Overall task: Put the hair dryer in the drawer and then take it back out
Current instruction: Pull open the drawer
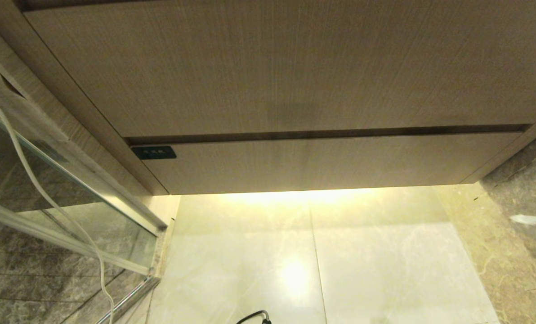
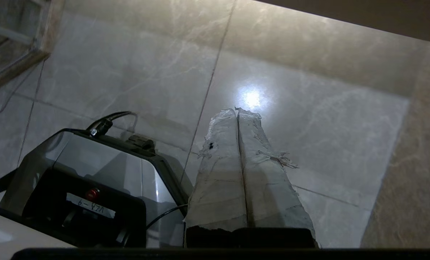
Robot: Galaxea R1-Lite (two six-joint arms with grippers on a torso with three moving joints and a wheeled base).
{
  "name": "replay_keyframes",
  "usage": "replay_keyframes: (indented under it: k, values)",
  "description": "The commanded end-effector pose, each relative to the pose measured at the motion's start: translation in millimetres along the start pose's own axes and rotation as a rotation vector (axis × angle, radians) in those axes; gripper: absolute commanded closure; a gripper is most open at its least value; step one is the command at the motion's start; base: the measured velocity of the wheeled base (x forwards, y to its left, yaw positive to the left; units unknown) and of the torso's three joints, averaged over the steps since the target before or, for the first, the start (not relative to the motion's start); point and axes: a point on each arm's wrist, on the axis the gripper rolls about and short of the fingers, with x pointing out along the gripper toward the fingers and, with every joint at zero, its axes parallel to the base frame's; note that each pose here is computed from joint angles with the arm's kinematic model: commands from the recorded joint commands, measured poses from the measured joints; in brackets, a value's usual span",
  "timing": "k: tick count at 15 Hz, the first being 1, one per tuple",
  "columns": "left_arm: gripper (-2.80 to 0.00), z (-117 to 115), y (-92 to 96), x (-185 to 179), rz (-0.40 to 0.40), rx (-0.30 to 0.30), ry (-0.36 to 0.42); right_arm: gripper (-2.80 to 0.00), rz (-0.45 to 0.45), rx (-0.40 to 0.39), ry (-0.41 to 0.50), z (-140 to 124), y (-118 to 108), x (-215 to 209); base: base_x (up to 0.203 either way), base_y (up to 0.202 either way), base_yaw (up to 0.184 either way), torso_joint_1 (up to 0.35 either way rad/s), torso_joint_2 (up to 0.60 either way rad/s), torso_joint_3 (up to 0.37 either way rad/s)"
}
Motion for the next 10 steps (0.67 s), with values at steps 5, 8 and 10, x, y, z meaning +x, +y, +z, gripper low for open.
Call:
replay_keyframes:
  k: [5,8,10]
  values:
    - [0.00,-0.4,0.0,0.1,0.000,0.000,0.001,-2.80,0.190,-0.228,0.190,7.0,-15.2,196.4,0.000,0.000,0.000,0.000,0.00,0.000]
    - [0.00,-0.4,0.0,0.1,0.000,0.000,0.002,-2.80,0.214,-0.568,0.121,15.4,-15.9,215.0,0.000,0.000,0.000,0.000,0.00,0.000]
    - [0.00,-0.4,0.0,0.2,0.000,0.000,0.002,-2.80,0.239,-0.852,0.103,9.9,-15.6,212.0,0.000,0.000,0.000,0.000,0.00,0.000]
